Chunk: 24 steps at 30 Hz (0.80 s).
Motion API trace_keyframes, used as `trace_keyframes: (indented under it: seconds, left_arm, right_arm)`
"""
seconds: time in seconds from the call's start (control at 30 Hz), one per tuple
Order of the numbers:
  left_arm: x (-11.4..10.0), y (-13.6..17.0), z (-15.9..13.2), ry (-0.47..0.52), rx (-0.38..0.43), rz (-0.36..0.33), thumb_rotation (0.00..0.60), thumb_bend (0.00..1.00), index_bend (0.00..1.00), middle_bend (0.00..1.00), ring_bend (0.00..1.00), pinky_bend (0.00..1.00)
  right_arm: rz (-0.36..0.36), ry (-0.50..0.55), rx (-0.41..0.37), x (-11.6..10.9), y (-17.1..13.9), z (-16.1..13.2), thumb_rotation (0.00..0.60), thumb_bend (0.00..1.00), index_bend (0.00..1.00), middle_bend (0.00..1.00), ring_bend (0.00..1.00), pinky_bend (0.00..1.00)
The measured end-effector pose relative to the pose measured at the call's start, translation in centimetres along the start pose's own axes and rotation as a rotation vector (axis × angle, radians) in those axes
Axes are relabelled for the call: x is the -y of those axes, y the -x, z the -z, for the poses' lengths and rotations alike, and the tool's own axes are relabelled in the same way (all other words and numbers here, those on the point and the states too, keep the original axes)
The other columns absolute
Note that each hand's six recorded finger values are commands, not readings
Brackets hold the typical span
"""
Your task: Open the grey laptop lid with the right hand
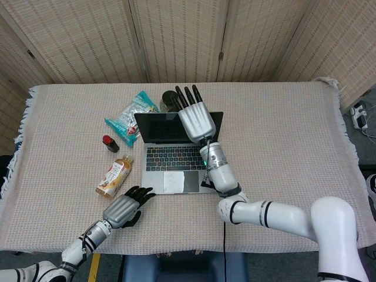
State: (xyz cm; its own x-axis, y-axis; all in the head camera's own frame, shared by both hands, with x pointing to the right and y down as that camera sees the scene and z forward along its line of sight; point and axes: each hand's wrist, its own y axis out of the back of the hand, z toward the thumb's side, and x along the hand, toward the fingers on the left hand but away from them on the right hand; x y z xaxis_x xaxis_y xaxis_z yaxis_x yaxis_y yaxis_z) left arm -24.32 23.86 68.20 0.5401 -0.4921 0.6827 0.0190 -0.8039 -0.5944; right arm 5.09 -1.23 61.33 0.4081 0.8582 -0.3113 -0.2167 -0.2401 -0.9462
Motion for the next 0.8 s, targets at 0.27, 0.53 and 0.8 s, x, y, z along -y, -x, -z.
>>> trace_keyframes:
  seconds: [0.27,0.53,0.8]
  left_arm:
    - [-3.0,3.0,2.0,0.018,-0.054,-0.111,0.6,0.76,0.07,0.04,0.0,0.0]
    - [-6.1,6.8,5.6,0.082,-0.173,-0.282,0.6,0.76,0.08,0.04,0.0,0.0]
    - [-7.8,11.4,9.0,0.122,-0.295,-0.43,0.6,0.76,0.1,0.04,0.0,0.0]
  right_arm:
    - [-0.026,0.069,-0.055,-1.4,-8.1,4.7,0.6,0.54,0.0,0.0,0.0,0.0]
    - [-0.069,0.096,0.005,0.2,-17.4,12.3,0.6,0.54,0.0,0.0,0.0,0.0]
    - [-0.072,0.209,0.078,2.8,-25.8,17.3,0.6,0.54,0.0,0.0,0.0,0.0]
